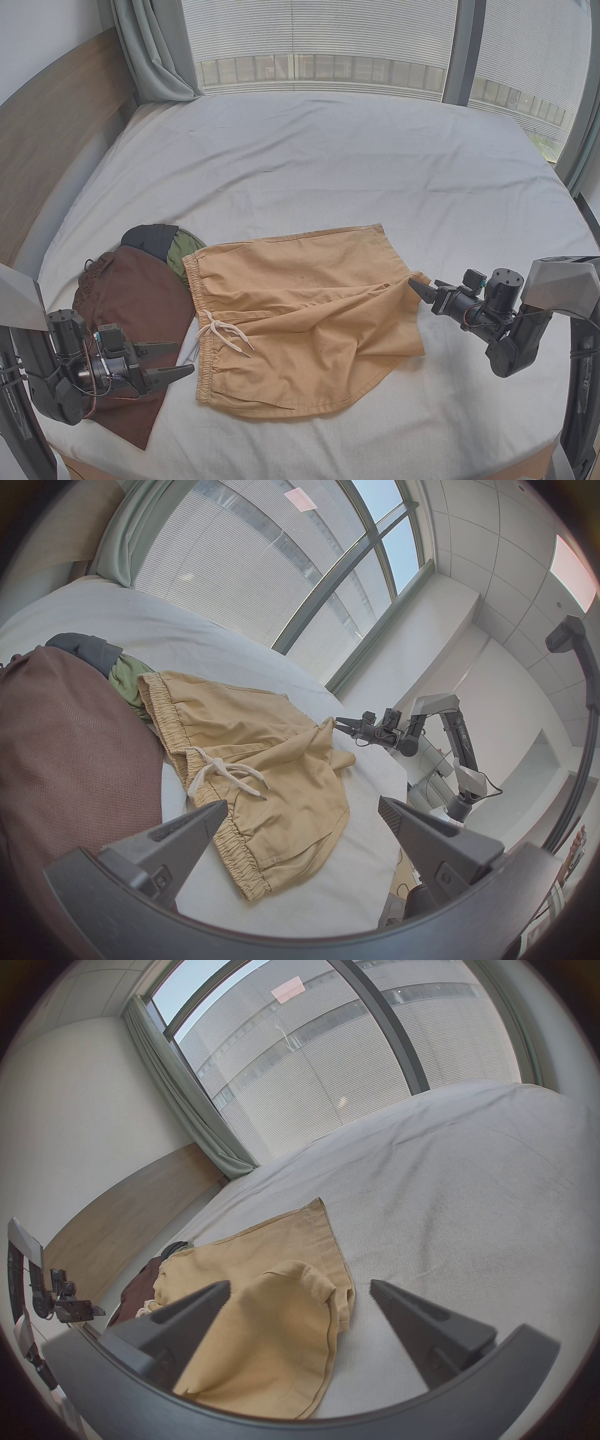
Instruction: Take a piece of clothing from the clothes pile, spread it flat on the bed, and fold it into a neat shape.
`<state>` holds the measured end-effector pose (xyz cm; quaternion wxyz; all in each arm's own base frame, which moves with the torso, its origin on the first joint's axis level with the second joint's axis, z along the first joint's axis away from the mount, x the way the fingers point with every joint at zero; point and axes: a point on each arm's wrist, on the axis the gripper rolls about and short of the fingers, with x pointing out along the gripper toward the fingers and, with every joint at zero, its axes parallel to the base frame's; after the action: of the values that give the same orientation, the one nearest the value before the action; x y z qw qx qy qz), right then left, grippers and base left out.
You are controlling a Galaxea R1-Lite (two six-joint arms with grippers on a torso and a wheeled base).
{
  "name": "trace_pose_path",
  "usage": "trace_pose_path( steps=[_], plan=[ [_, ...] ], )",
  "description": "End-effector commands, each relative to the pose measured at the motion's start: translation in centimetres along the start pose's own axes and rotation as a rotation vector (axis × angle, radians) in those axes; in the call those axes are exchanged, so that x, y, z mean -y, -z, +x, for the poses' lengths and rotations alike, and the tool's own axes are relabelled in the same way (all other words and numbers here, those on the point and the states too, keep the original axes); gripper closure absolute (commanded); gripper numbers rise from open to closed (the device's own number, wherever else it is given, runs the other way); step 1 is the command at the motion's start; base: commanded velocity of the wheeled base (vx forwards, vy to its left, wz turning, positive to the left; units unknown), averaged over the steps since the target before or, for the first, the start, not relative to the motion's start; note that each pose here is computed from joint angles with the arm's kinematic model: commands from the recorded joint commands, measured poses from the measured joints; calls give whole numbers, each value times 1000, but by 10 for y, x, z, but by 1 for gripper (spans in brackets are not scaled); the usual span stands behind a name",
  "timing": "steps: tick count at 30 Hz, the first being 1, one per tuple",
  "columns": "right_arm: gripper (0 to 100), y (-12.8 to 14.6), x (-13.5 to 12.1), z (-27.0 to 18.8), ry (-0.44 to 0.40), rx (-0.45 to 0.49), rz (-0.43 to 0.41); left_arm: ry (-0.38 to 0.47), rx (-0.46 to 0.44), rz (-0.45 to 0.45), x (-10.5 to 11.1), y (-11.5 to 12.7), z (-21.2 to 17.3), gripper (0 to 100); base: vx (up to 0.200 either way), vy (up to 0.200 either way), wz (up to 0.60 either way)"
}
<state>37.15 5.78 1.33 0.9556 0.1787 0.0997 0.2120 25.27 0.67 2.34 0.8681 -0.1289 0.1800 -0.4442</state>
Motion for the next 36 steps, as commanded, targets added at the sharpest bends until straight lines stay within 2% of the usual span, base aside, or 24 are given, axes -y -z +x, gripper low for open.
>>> trace_pose_path(
  steps=[1, 7, 8, 12, 21, 36],
  plan=[
    [0, -15, -13, -20, -35, -5, -8, 0, 1, 1, -1, 0, 0, 0, 0, 0, 0],
    [0, -1, -18, -45, -103, -126, 2, 0, 1, 3, 0, 0, 0, 0, 0, 0, 0],
    [0, 7, -19, -54, -135, -177, -20, 0, 2, 4, -1, -1, 0, 0, 0, 0, 0],
    [0, 20, -18, -65, -180, -245, -87, 1, 1, 3, 0, 0, 0, 0, 0, 0, 0],
    [0, 31, -15, -78, -214, -307, -122, 1, 1, 5, 0, 0, 0, 0, 0, 0, 0],
    [0, 60, -2, -69, -244, -379, -125, 4, 2, 12, 1, -1, 0, 0, 0, 0, 0]
  ],
)
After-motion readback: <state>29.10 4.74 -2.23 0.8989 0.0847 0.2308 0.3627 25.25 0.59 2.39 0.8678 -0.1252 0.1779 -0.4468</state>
